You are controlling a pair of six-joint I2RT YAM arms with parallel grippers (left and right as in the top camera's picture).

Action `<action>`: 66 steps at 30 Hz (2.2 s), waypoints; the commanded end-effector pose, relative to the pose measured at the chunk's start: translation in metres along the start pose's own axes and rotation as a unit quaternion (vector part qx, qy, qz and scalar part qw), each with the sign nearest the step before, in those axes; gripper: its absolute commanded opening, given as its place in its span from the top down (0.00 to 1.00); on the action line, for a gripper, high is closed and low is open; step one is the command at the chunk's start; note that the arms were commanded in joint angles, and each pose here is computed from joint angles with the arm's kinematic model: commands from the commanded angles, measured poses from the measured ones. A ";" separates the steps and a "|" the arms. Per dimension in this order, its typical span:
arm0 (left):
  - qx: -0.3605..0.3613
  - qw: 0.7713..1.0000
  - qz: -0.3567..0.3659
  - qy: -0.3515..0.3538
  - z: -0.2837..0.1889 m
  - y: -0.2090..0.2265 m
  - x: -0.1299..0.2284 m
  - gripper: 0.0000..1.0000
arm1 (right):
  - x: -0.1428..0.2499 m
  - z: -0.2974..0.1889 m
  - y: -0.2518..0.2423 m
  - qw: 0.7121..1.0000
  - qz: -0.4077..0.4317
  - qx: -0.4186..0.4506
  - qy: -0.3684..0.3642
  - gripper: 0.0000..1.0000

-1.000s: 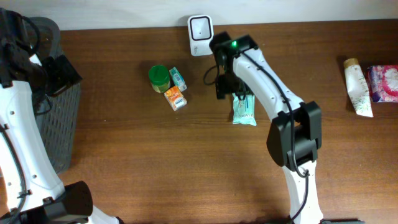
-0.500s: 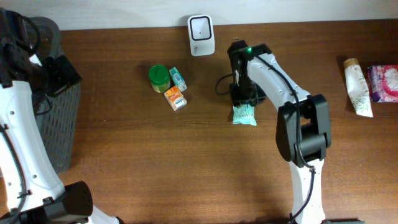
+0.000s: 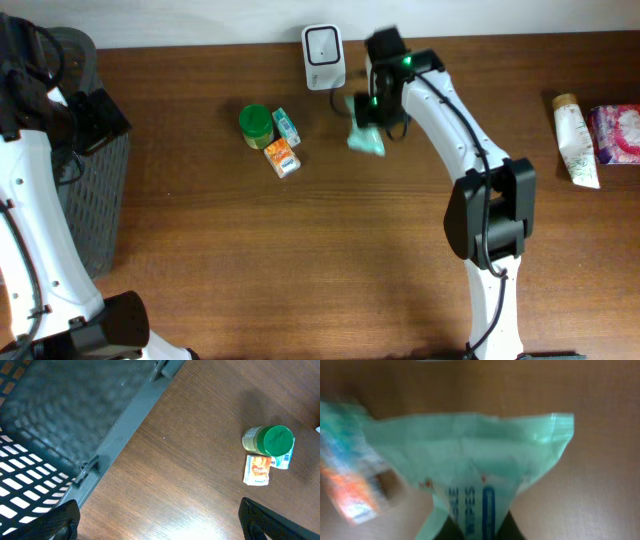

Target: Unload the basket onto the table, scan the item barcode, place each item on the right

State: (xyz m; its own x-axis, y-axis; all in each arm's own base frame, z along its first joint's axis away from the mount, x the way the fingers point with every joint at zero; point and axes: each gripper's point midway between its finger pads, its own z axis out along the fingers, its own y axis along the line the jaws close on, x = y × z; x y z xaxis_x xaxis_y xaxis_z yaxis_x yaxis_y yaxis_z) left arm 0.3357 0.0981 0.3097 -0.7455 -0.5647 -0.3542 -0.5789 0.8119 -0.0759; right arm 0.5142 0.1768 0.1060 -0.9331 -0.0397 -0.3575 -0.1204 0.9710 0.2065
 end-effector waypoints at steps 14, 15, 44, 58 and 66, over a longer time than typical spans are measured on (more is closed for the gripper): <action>-0.001 1.000 -0.009 -0.010 -0.008 0.004 0.001 0.01 | -0.160 0.008 0.048 0.926 -0.121 -0.003 -0.358 0.96; -0.001 1.000 -0.009 -0.010 -0.008 0.004 0.001 0.01 | -0.160 0.009 0.046 0.926 -0.120 0.003 -0.358 0.96; -0.001 1.000 -0.009 -0.010 -0.008 0.004 0.001 0.01 | 0.036 -0.070 -0.318 0.967 0.084 0.234 0.053 0.60; -0.001 1.000 -0.009 -0.010 -0.008 0.004 0.001 0.01 | 0.042 -0.056 -0.263 0.981 0.178 0.050 0.055 0.33; -0.001 1.000 -0.009 -0.010 -0.008 0.004 0.001 0.01 | 0.030 -0.027 -0.077 0.986 0.058 -0.131 0.090 0.11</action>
State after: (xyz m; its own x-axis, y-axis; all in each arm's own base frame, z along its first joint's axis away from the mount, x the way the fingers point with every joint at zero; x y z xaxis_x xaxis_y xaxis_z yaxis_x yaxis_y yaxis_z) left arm 0.3357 0.0980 0.3096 -0.7456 -0.5647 -0.3537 -0.5788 0.8119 -0.0761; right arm 0.4932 0.0449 0.0830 -0.9885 0.0759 -0.1305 0.0175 0.9161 0.4007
